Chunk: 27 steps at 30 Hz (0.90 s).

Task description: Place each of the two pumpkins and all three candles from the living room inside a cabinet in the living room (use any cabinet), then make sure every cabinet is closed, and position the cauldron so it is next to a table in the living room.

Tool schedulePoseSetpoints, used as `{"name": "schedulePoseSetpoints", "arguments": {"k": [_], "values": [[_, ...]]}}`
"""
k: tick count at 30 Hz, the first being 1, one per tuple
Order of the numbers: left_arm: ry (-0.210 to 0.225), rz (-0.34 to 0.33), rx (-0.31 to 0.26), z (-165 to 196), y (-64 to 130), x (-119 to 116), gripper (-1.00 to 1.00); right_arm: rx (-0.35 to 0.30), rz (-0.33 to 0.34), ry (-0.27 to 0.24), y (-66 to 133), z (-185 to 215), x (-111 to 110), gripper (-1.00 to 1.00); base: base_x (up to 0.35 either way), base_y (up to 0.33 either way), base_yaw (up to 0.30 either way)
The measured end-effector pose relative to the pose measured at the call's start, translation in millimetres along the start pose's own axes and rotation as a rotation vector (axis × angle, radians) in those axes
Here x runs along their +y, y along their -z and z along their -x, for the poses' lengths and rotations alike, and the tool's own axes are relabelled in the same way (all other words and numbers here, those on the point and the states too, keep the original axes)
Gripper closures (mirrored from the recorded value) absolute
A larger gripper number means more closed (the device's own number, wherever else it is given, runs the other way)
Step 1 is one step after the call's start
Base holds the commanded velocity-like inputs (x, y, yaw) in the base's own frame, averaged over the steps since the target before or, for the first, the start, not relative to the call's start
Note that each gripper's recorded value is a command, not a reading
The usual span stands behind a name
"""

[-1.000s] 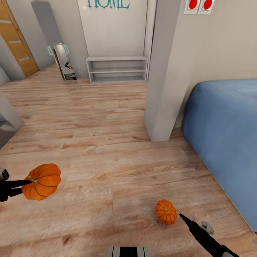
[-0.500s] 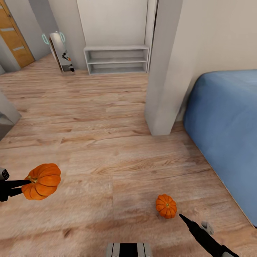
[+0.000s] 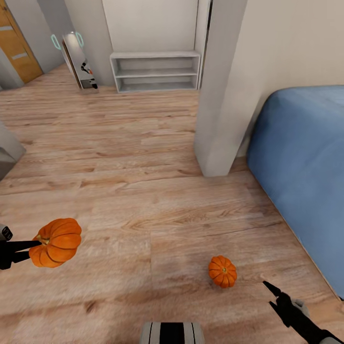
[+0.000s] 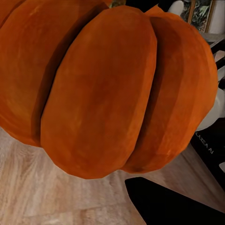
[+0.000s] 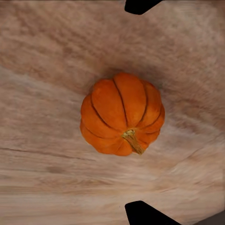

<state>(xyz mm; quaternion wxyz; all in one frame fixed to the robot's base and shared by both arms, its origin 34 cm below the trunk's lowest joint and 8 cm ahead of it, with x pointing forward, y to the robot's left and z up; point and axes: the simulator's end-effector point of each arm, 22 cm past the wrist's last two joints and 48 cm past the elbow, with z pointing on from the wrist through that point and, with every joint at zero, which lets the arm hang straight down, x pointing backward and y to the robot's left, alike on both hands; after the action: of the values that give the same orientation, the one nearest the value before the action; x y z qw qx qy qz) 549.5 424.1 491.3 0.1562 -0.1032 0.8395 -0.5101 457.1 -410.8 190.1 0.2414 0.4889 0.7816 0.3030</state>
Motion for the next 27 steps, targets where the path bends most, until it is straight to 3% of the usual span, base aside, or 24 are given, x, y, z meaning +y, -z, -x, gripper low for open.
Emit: {"name": "schedulePoseSetpoints", "arguments": {"k": [8,14,19,27], "values": [[0.017,0.008,0.014,-3,-5.3,9,1.0,-0.041,-0.043,-0.024,6.7,24,-15,-1.0,0.0,0.0,0.0],[0.037,0.015,0.025,-6,-10.6,20,1.0,-0.051,-0.142,-0.028,6.4,25,-42,-1.0,0.0,0.0,0.0],[0.055,0.021,0.035,-9,-15.0,29,1.0,-0.04,-0.177,-0.031,-0.9,20,-50,-1.0,0.0,0.0,0.0],[0.06,0.019,0.037,-9,-16.0,30,1.0,-0.026,-0.137,-0.01,-19.4,17,-29,-1.0,0.0,0.0,0.0]]}}
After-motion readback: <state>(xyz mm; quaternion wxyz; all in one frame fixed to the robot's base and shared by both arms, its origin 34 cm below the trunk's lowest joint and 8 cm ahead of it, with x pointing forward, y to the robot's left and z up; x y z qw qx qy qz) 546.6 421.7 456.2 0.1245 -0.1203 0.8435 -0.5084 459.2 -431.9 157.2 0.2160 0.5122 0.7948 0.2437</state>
